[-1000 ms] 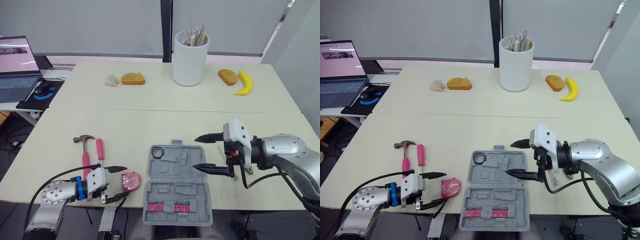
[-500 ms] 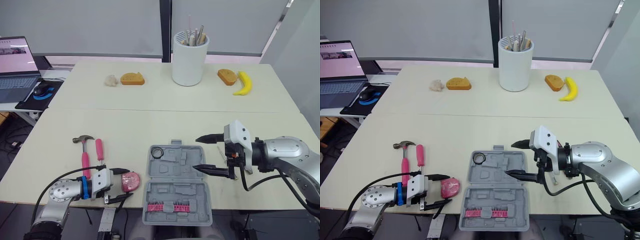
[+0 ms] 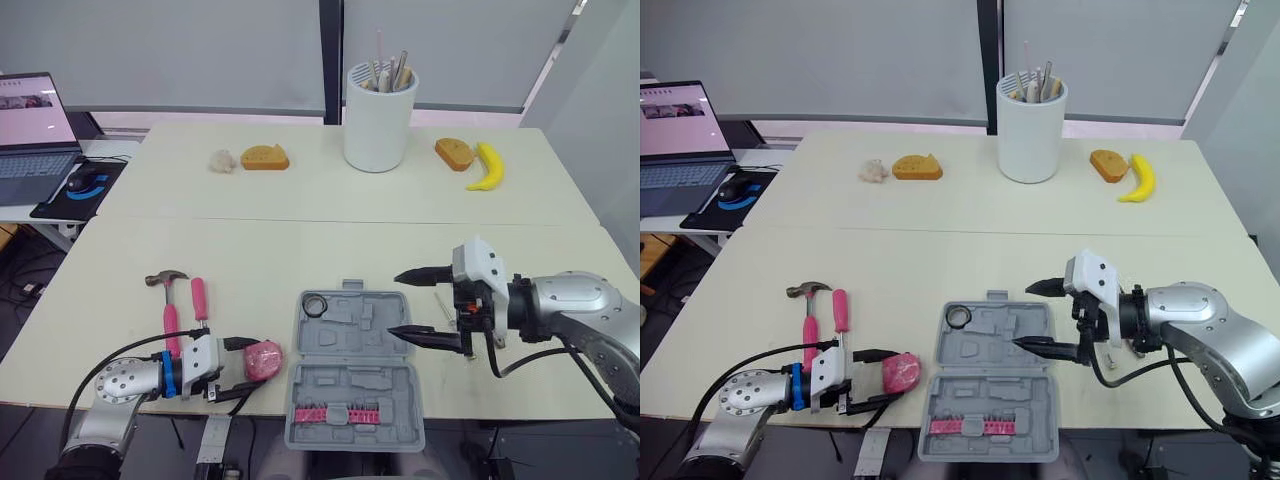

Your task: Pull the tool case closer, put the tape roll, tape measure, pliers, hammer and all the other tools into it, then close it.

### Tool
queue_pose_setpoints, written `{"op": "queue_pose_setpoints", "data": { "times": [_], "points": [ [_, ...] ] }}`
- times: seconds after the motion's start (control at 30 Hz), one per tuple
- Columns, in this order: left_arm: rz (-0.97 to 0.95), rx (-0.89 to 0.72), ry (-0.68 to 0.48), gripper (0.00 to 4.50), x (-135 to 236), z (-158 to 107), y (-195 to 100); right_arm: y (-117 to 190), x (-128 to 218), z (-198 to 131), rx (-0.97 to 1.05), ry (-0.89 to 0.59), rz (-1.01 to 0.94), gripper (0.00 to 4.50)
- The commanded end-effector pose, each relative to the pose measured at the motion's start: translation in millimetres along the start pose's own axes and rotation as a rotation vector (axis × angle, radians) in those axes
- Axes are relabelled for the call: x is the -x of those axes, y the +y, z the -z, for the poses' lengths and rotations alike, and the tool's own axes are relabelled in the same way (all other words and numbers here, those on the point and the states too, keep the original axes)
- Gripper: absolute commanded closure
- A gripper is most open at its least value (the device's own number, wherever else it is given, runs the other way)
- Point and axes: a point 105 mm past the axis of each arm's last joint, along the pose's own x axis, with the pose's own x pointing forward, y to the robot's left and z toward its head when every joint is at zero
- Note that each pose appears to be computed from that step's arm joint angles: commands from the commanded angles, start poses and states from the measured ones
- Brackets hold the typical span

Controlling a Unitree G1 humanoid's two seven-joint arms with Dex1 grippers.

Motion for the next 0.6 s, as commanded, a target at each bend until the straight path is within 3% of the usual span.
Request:
{"op": "queue_pose_setpoints", "data": {
  "times": [0.03,0.23,0.47,0.6],
  "points": [
    [-0.103,-0.057,-0.058,1.26,15.9,-31.7,21.8,-6.5,16.0,-4.5,-0.033,-0.006,0.043,0.0],
    [-0.092,-0.16,-0.145,1.26,14.4,-81.9,26.7,-10.4,32.2,5.6,-0.183,0.028,0.067,0.0],
    [-0.033,-0.343,-0.275,1.26,-26.2,-135.5,29.5,-6.6,32.5,13.6,-0.372,0.031,0.057,0.0],
    [0.006,-0.43,-0.313,1.26,-48.3,-148.9,24.9,-10.2,28.7,16.5,-0.468,0.037,0.098,0.0]
  ]
}}
